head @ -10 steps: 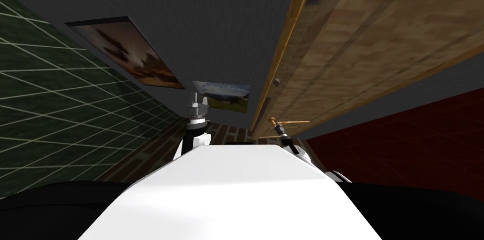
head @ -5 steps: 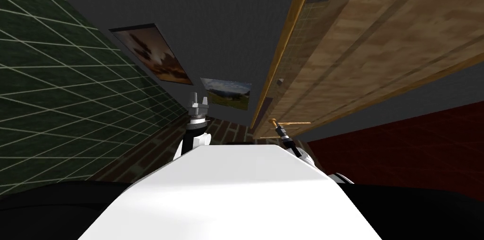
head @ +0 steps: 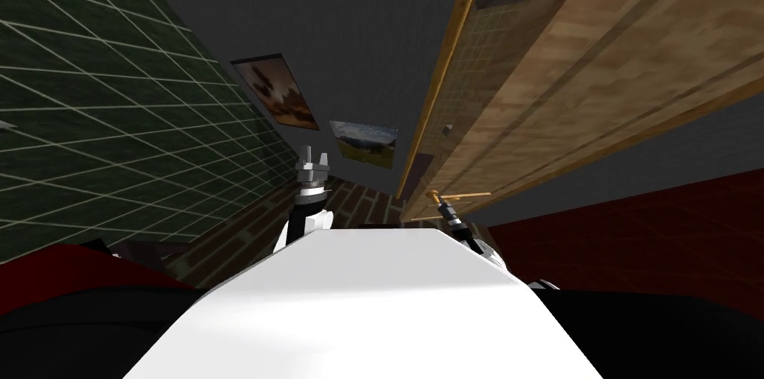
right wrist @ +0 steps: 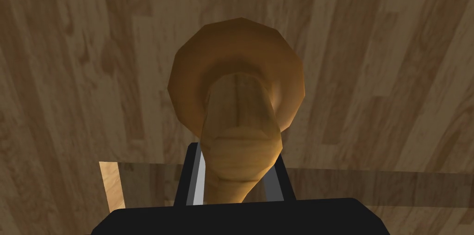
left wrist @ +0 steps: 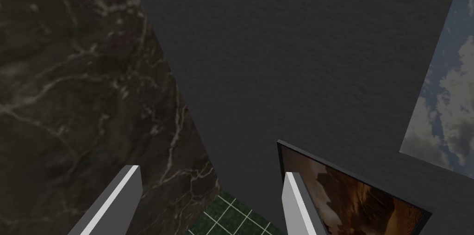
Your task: Pull the door open
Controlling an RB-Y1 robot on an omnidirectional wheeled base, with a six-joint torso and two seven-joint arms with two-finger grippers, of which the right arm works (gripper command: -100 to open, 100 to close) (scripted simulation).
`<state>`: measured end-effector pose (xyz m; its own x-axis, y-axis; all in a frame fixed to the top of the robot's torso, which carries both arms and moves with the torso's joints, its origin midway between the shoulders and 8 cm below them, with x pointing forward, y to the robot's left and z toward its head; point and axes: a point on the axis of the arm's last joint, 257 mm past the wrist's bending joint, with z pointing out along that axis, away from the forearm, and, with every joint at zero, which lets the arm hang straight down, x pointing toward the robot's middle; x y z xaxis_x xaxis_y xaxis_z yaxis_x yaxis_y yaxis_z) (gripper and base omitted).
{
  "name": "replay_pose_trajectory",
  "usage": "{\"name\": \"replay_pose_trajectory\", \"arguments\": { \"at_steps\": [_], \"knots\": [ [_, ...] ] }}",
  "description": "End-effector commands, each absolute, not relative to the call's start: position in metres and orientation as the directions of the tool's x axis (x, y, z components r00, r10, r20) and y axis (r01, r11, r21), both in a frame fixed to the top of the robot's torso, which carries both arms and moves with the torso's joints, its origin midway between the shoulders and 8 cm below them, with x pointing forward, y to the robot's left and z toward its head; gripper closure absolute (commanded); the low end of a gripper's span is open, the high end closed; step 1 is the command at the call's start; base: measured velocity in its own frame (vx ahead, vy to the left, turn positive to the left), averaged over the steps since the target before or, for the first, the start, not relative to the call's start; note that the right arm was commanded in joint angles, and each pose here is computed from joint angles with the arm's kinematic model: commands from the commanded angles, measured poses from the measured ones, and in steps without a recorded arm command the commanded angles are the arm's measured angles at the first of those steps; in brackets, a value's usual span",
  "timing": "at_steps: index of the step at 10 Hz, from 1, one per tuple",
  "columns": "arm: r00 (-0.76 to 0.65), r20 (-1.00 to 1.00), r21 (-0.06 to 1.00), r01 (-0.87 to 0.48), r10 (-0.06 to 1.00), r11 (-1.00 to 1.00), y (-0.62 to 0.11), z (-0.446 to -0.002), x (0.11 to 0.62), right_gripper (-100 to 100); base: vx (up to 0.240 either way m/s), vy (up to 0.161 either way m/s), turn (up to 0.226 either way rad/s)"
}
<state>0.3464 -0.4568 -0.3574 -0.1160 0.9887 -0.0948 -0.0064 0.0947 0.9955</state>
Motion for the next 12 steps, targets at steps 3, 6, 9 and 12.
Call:
{"name": "replay_pose_trajectory", "arguments": {
  "at_steps": [3,6,9,12],
  "knots": [
    [-0.125,-0.093,0.996,-0.006,0.988,0.093,-0.459,-0.359,0.333,100,-0.168,-0.057,0.159],
    [-0.132,-0.097,0.995,-0.010,0.986,0.096,-0.465,-0.357,0.319,100,-0.212,-0.101,0.190],
    [-0.139,-0.100,0.995,-0.013,0.985,0.099,-0.470,-0.356,0.306,100,-0.212,-0.074,0.170],
    [-0.148,-0.093,0.996,-0.009,0.985,0.092,-0.465,-0.358,0.303,100,-0.160,-0.070,0.125]
  ]
}}
